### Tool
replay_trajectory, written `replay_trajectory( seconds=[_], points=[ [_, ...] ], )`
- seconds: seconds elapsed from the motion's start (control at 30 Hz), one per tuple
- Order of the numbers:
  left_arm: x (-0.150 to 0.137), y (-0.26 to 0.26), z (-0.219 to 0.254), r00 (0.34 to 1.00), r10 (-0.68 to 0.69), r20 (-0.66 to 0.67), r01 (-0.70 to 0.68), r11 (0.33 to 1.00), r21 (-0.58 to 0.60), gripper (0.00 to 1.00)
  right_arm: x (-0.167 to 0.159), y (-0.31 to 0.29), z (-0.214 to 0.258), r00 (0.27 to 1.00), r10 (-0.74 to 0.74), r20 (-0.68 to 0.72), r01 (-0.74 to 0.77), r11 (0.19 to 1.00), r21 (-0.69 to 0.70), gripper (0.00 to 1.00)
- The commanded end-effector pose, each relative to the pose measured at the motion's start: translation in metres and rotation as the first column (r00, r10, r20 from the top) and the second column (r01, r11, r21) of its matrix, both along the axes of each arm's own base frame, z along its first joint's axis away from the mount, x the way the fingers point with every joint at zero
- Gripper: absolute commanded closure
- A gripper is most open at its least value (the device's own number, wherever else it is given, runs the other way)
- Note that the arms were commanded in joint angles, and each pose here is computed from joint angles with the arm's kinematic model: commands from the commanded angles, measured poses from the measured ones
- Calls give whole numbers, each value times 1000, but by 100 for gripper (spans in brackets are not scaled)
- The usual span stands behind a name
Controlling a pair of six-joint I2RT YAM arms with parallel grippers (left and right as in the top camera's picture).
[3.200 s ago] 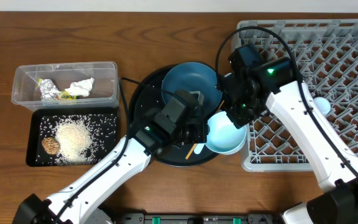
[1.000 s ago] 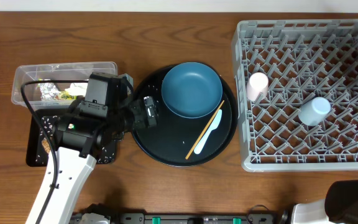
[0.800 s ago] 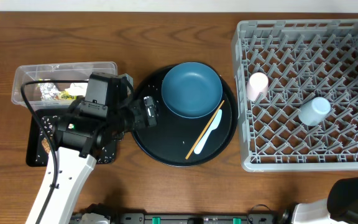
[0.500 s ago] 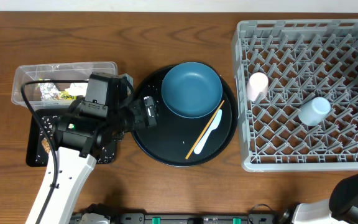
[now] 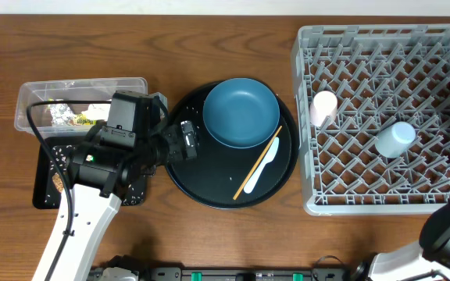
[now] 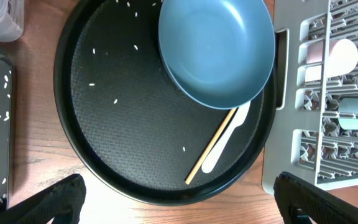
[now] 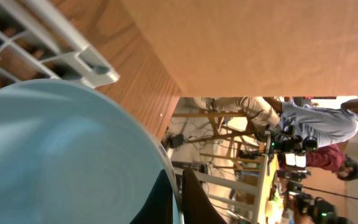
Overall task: Sort waste into correct bins and load items into the dishwasher rack
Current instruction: 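Lower the bowl into the rack's right side and release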
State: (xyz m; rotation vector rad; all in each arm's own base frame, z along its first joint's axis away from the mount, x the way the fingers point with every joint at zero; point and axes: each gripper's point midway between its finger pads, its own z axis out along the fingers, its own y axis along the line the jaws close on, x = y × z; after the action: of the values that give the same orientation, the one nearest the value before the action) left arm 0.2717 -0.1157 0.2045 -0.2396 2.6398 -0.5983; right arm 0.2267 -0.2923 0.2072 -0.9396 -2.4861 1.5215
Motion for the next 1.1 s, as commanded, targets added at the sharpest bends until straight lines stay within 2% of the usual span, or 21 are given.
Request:
replay_trajectory(
  seconds=[0.0,0.27,0.53,1.07],
  points=[
    [-1,4,-6,1000,3,-11,-3,1000,19,2,8,3,-19,998,23,-66,-20,999,32,99],
    [-1,4,-6,1000,3,-11,-3,1000,19,2,37,11,-38,983,106,-151,-104,994,18,99],
    [-1,4,-6,1000,2,-11,-2,1000,19,2,52,14,-42,984,132,-119,-132,991,5,99],
    [-1,4,-6,1000,2,-11,-2,1000,19,2,80,36,-64,977,209,-29,-205,973,101,99]
  ],
)
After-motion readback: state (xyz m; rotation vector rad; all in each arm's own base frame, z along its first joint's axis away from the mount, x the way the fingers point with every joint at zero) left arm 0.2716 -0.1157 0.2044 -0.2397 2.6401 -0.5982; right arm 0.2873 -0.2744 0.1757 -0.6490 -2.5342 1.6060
